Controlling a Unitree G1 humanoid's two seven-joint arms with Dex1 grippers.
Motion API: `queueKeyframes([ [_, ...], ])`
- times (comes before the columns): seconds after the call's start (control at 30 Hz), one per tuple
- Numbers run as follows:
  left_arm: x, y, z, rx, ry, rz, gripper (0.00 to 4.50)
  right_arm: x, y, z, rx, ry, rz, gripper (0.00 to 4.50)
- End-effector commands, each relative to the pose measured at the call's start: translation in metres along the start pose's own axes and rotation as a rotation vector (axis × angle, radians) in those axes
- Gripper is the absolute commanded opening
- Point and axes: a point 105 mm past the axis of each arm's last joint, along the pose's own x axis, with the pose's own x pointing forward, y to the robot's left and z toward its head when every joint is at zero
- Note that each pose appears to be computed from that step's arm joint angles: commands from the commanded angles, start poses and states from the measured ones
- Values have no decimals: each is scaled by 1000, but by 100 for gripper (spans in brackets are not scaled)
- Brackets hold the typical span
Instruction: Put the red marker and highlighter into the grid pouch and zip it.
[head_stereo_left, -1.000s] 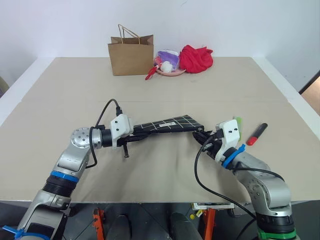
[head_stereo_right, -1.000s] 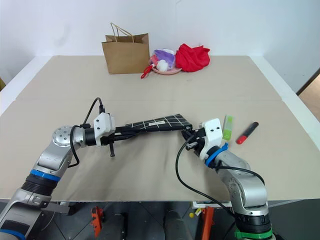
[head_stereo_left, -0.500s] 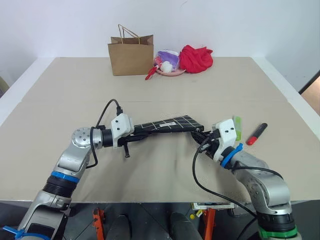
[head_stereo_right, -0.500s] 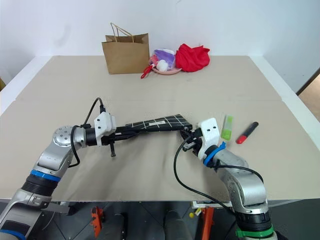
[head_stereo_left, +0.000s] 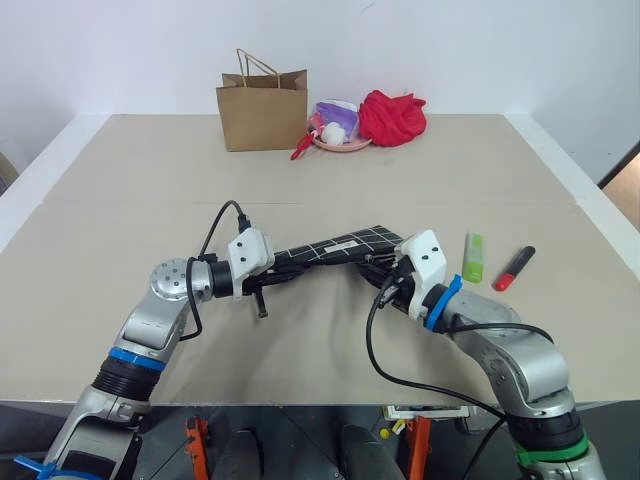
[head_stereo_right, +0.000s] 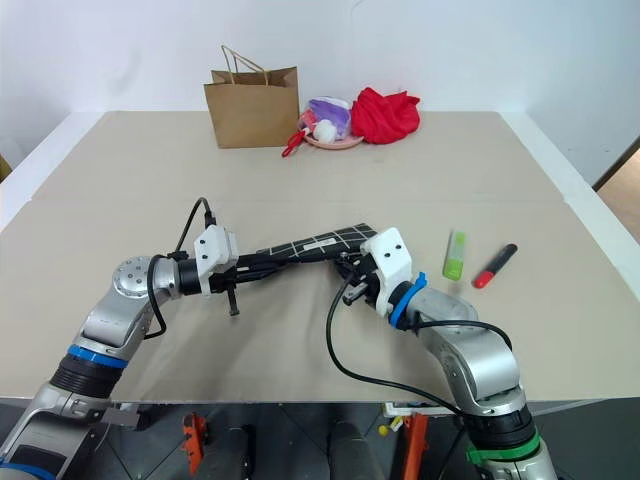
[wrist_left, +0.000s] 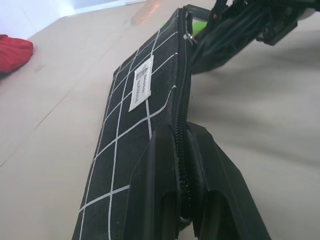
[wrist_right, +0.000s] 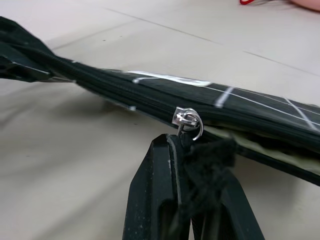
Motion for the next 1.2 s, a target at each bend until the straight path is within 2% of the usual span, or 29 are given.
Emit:
queueKeyframes([
  [0.03,1,1,14,42,-38,8,0,3,13,19,-39,-59,53,9],
  [0.43,6,1,16,45,-49,14,0,15,28,22,-43,-61,107,9],
  [0.77,8,2,18,58,-53,16,0,17,28,17,-2,-47,104,9],
  [0.87,7,3,18,57,-54,19,0,12,17,18,57,-51,55,111],
  [0.9,7,3,18,56,-54,18,0,10,15,21,51,-59,54,167],
  [0.97,7,3,17,56,-53,18,0,6,16,23,36,-66,68,247],
  [1.07,7,3,17,57,-53,16,0,-11,12,18,17,-46,72,418],
  [1.1,7,3,18,57,-54,17,0,-20,8,13,17,-26,65,446],
  [1.13,7,4,18,56,-54,18,0,-25,5,9,18,-13,62,446],
  [1.2,7,5,18,55,-57,23,0,-45,-20,-2,41,28,-37,446],
])
